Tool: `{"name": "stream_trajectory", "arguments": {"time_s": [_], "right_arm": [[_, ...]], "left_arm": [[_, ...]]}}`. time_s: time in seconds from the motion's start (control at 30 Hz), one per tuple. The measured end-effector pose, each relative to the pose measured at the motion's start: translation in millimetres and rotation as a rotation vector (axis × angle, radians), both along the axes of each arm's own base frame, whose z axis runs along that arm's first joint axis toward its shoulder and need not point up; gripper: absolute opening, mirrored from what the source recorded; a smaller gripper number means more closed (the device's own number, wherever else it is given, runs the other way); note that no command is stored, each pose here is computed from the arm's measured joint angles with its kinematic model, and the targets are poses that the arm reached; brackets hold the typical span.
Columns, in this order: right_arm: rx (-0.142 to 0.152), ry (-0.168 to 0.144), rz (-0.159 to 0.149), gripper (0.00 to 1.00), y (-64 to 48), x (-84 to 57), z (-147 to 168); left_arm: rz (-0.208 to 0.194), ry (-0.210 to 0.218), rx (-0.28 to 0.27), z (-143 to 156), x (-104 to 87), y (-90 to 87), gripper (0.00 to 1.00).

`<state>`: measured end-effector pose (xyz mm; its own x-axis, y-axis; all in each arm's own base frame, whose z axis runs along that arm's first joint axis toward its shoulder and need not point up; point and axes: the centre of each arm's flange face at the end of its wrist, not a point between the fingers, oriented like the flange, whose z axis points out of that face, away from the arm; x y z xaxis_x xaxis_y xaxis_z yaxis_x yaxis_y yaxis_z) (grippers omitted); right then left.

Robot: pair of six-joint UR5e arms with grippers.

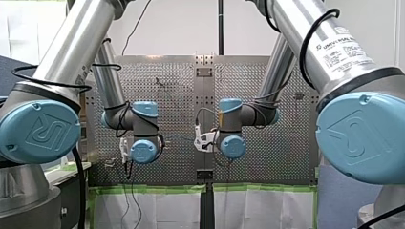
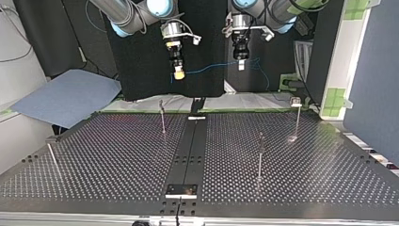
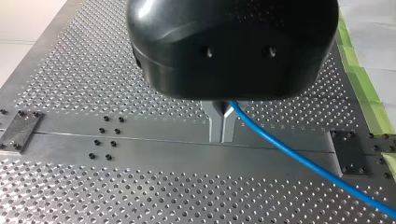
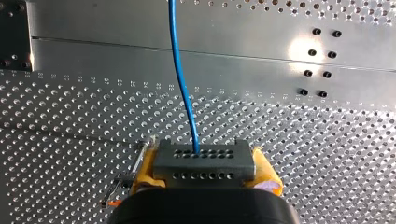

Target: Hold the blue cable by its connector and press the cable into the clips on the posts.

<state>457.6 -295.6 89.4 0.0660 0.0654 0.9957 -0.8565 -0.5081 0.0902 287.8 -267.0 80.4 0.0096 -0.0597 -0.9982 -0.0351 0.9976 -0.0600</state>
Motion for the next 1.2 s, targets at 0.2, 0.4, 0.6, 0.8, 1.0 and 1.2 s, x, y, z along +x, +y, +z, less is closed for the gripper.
{"name": "stream_trajectory", "arguments": {"time_s": [0.2,0.4,0.6,0.8,1.0,1.2], "right_arm": [[0.000,0.000,0.000,0.00,0.0,0.0,0],[0.000,0.000,0.000,0.00,0.0,0.0,0],[0.000,0.000,0.000,0.00,0.0,0.0,0],[0.000,0.001,-0.001,0.00,-0.4,-0.3,0],[0.026,0.029,-0.017,0.00,-4.1,-3.3,-18],[0.045,0.048,-0.020,0.00,-3.0,-5.3,-31]], "left_arm": [[0.000,0.000,0.000,0,0.0,0.0,0.00],[0.000,0.000,0.000,0,0.0,0.0,0.00],[0.000,0.000,0.000,0,0.0,0.0,0.00],[0.001,0.000,0.002,0,0.1,0.2,0.00],[0.001,0.000,0.003,0,0.3,0.4,0.00],[0.002,0.000,0.003,0,0.4,0.5,0.00]]}}
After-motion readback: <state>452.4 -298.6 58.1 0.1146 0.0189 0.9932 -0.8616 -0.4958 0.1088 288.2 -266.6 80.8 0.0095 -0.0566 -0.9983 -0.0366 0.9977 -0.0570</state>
